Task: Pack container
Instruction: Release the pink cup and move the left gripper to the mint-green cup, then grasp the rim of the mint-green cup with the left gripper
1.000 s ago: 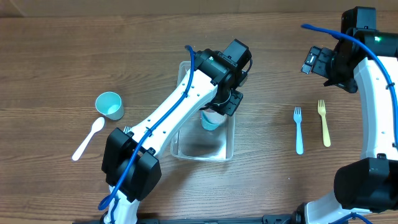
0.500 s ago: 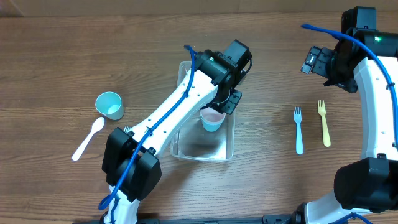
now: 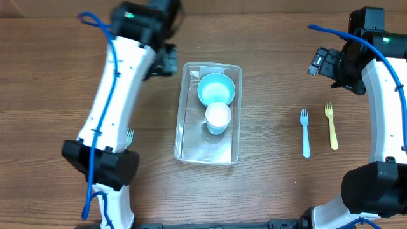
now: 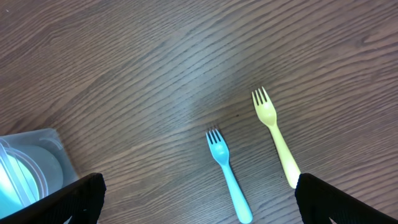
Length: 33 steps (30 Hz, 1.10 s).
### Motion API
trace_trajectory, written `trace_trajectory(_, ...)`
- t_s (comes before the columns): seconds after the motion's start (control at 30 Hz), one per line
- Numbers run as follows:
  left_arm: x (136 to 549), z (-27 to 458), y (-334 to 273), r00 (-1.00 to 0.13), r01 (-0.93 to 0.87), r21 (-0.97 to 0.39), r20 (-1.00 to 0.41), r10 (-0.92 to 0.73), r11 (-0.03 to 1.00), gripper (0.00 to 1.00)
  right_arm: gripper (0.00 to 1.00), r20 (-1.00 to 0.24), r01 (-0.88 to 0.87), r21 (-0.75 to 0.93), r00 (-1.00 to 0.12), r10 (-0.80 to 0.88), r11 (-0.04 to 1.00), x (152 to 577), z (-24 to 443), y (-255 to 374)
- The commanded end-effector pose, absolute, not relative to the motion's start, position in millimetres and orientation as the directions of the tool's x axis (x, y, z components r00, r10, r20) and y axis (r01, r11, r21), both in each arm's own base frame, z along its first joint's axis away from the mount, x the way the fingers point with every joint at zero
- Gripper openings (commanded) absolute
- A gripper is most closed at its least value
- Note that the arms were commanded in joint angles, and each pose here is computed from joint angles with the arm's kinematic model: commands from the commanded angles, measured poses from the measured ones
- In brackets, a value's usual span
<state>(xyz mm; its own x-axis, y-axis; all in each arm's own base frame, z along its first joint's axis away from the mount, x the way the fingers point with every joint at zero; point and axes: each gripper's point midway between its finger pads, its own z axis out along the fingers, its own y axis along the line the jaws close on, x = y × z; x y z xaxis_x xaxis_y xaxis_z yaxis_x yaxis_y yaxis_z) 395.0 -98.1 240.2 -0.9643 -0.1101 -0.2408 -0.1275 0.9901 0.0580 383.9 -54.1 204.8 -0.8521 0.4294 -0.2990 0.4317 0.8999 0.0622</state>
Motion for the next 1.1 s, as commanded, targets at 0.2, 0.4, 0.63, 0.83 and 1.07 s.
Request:
trace_trajectory(0.2,392,219,-17,-0.919,-0.372,0.151,-0.196,-0.342,0.916,0.5,1.0,-0.345,0.434,0.074,-0.834,0.431,0.898,386,221,-56)
trace_trajectory(0.4,382,197,3,-0.891,-0.452,0.236,-0.165,-0.423,0.86,0.44,1.0,-0.345,0.434,0.073,-0.834,0.431,0.898,386,220,-56)
trace_trajectory(0.63,394,190,6,-0.895,-0.438,0.244,-0.21,-0.394,0.865,0.42,1.0,-0.345,0.434,0.073,-0.834,0.431,0.898,386,220,-56)
trace_trajectory(0.83,401,197,3,-0.883,-0.415,0.175,-0.313,-0.349,0.893,0.38,1.0,-0.345,0.434,0.073,-0.834,0.431,0.898,386,221,-56)
trace_trajectory(1.07,361,214,0,-0.871,-0.367,0.091,-0.384,-0.307,0.926,0.42,1.0,-0.345,0.434,0.073,-0.834,0.431,0.898,386,220,-56)
